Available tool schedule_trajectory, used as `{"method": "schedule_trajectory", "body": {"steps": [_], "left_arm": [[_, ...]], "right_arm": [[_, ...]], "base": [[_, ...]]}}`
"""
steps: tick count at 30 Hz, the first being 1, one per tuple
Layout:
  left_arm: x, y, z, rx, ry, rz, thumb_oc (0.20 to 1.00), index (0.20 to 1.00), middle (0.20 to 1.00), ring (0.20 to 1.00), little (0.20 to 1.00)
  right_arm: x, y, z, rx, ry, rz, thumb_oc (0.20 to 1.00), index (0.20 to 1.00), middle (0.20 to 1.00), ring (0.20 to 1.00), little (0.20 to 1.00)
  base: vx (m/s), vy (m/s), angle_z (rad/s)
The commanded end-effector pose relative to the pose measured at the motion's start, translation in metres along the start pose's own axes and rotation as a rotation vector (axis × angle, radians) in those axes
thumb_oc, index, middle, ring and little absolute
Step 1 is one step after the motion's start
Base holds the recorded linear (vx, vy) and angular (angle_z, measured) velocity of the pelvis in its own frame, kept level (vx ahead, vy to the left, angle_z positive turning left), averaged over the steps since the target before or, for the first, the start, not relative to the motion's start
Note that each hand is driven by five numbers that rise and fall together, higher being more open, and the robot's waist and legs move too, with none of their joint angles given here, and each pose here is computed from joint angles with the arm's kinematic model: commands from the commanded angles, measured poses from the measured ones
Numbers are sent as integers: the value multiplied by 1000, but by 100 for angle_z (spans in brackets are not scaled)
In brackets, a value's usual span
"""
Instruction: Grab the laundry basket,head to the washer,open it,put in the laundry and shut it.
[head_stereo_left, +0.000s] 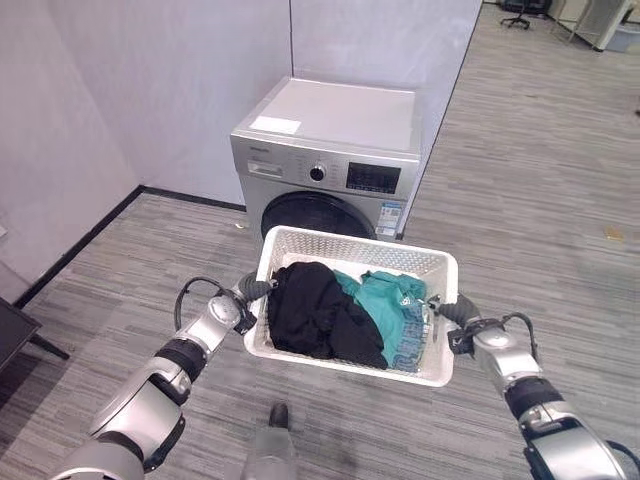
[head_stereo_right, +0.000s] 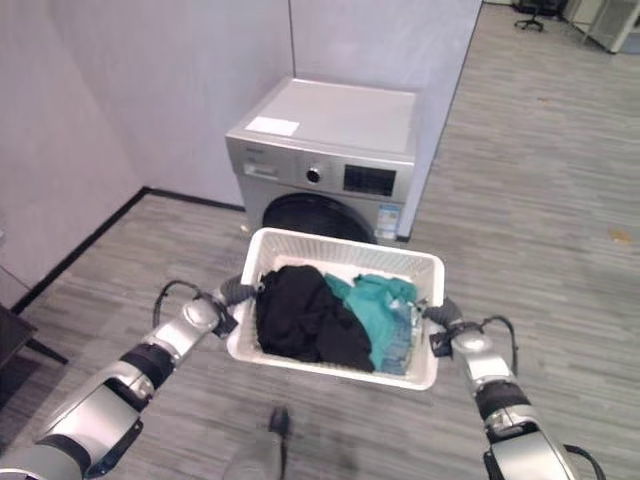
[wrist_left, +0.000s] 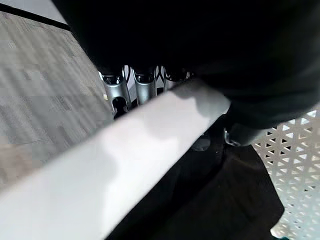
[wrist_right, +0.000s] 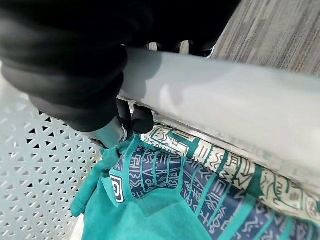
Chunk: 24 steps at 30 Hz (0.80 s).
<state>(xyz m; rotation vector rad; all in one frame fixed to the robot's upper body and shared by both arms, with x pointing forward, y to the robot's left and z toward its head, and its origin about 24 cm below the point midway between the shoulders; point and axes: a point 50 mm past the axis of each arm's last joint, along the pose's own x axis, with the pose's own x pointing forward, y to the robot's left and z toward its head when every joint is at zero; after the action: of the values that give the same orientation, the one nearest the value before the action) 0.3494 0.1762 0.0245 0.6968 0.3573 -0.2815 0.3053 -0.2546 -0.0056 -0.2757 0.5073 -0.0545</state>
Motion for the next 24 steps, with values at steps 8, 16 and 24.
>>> {"method": "schedule_trajectory", "body": {"steps": [8, 16, 24], "left_arm": [[2, 47, 38, -5, -133, 159, 200, 200, 200, 200, 200], [-89, -22, -92, -562, -13, 315, 200, 200, 200, 200, 200], [-95, -14, -100, -545, 11, 340, 200, 200, 200, 200, 200]], "right_arm": [[-6, -46, 25, -39, -125, -144, 200, 200, 200, 200, 200], [-36, 21, -46, -102, -63, 43, 200, 200, 200, 200, 200], [-38, 20, -30, -73, -131, 54, 200, 200, 200, 200, 200]], "base": [[39, 68, 5], [8, 30, -7], [12, 2, -2]]}}
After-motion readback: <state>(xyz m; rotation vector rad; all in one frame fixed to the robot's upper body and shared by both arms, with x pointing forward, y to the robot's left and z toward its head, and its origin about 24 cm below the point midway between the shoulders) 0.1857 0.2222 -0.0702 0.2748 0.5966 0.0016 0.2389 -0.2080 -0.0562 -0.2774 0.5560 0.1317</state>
